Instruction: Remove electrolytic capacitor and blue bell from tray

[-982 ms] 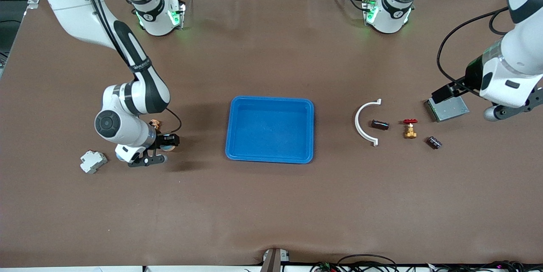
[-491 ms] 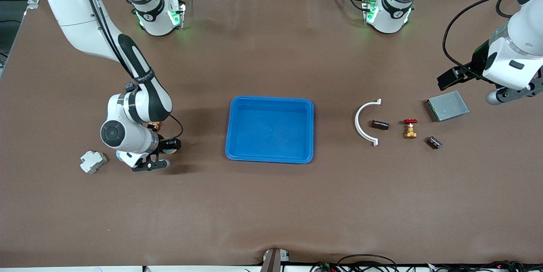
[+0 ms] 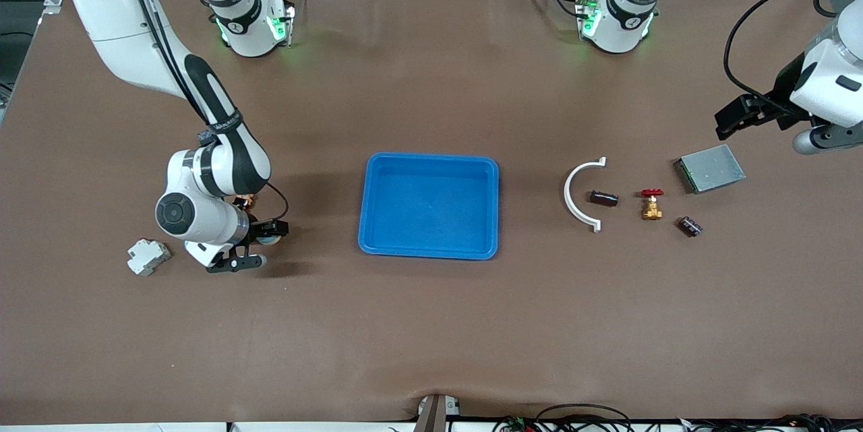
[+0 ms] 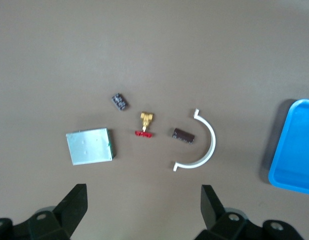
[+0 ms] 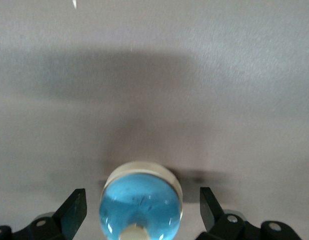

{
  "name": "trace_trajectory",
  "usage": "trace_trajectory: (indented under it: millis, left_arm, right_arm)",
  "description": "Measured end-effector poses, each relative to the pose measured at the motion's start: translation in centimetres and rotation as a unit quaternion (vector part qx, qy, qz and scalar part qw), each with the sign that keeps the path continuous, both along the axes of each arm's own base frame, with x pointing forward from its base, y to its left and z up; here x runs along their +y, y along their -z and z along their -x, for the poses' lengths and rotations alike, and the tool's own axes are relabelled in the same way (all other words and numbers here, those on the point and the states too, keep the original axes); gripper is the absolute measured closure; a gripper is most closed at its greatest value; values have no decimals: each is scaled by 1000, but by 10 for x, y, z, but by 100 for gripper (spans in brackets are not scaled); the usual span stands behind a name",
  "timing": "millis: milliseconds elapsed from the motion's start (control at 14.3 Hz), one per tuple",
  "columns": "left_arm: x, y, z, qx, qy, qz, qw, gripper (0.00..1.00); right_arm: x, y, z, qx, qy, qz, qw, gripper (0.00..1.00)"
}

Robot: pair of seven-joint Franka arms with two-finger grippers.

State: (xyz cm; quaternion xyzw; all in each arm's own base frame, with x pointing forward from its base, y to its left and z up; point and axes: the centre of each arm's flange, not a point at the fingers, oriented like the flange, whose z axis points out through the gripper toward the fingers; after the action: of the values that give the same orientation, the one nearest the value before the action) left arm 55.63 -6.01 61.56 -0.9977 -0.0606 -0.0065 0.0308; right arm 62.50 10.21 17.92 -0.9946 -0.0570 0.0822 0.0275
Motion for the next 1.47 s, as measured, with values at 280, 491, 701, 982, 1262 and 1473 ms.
trace_trajectory:
  millis: [280,491,701,982,1262,1473]
  left_arm:
    - [-4,-1,5,-4,4,9,1000,0]
    - [-9,2,8,5,5,25,1000,0]
    - [-11,6,12,20,6,24,999,0]
    - [-9,6,15,30,5,22,999,0]
    - [-8,-2,18,23,39,23,999,0]
    - [-6,-5,19,21,50,23,998,0]
  right_arm:
    - [1,-60,3,58,1,5,998,0]
    - [-3,-133,9,101,-2,9,995,0]
    - [-18,-203,17,140,3,12,990,0]
    - [-40,-280,45,167,11,20,986,0]
    - [-59,-336,73,172,20,30,985,0]
    - [-82,-367,73,157,38,26,987,0]
